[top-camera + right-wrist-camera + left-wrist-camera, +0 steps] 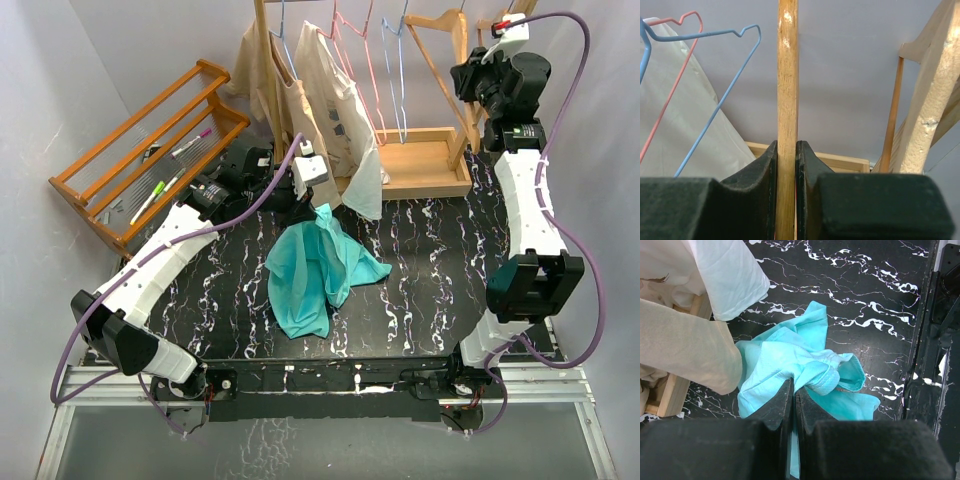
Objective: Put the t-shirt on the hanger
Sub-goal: Pick up the hanger from the clothesline.
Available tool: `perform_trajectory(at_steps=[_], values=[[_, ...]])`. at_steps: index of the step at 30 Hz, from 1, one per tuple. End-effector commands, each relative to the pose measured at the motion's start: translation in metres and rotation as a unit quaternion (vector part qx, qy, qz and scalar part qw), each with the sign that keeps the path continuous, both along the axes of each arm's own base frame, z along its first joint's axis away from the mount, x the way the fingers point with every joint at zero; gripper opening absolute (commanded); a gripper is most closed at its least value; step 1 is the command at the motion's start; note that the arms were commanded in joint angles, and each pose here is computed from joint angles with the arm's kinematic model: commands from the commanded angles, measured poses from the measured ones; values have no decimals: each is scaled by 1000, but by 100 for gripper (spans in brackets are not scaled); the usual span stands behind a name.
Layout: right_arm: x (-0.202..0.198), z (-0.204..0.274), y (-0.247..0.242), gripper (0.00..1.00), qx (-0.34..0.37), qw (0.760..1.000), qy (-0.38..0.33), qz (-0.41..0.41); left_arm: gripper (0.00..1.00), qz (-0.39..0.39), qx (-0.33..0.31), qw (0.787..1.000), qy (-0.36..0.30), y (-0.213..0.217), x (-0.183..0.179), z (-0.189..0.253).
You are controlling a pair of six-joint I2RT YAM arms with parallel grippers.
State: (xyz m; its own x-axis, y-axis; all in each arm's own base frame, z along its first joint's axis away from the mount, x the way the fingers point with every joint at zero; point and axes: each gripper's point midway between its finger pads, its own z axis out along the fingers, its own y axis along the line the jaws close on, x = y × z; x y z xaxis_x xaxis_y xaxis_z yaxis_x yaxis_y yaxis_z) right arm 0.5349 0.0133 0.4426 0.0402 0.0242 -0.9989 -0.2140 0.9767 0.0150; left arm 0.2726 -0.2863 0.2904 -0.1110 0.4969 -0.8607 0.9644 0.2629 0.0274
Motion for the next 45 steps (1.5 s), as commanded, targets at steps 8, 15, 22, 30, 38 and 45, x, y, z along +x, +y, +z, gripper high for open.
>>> perform_trajectory(at_steps=[8,15,22,30,38,45], values=[[-55,115,9,8,-4,991,-133,16,0,-1,-18,1000,1,-2,-1,7],[-62,120,12,8,-2,991,-136,21,0,2,-18,1000,-1,0,-3,8],[-85,104,12,8,-8,993,-112,19,0,9,-20,1000,-2,1,-2,9],[-130,60,17,8,-15,998,-62,26,0,21,-22,1000,-2,1,1,13],[-186,22,16,8,-17,1000,-24,11,0,38,-25,999,-4,6,1,20],[-241,-14,10,8,-12,999,42,-15,0,74,-12,997,-8,14,9,17]])
